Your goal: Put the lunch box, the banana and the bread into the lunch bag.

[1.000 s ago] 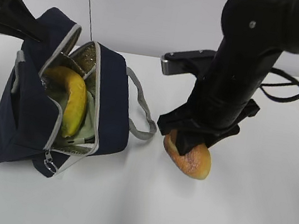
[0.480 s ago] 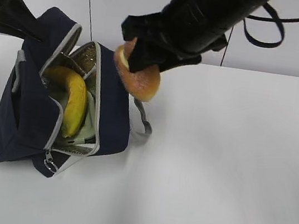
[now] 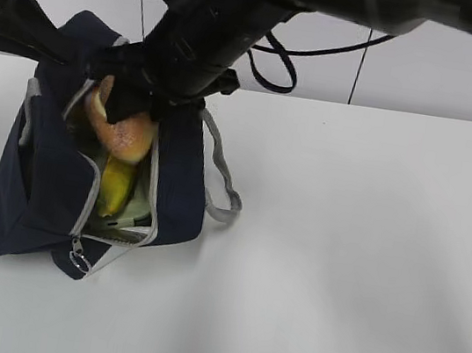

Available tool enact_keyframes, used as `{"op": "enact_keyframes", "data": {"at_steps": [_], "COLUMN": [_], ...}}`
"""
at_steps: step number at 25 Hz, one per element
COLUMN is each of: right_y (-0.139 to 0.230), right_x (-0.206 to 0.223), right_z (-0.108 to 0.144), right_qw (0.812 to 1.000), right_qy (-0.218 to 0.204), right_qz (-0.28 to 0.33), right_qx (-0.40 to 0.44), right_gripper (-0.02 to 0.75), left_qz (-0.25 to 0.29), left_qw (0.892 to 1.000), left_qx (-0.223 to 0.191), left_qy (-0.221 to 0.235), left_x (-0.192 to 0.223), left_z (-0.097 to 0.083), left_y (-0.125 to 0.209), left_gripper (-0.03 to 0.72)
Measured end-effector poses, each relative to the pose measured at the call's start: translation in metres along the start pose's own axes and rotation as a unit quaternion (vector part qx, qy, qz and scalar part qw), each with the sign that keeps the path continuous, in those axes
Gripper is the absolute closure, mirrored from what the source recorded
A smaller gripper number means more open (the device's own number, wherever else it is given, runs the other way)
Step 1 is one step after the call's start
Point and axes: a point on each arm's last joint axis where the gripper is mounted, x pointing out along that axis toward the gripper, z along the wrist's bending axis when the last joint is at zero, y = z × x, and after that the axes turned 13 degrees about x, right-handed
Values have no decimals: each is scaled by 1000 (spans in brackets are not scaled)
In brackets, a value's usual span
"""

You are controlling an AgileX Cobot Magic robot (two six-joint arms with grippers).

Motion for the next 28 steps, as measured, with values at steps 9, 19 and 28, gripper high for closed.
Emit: {"op": "enact_keyframes", "data": {"at_steps": [9, 19, 28], "right_y": [-13, -21, -28], "right_x": [36, 16, -18], "right_z": [1, 9, -23], "right_qw": [999, 998, 996], "right_qy": [-39, -27, 50], "right_qz": [6, 17, 62], "right_qx": [-15, -56, -46], "right_gripper": [179, 130, 147], "left_qz": [0, 0, 0], "left_qw": [1000, 1000, 1000], "left_qx": [0, 0, 0], "left_qy": [0, 0, 0], "left_x": [0, 0, 0], "left_z": [0, 0, 0], "left_y": [0, 0, 0], "left_gripper": [702, 702, 702]}}
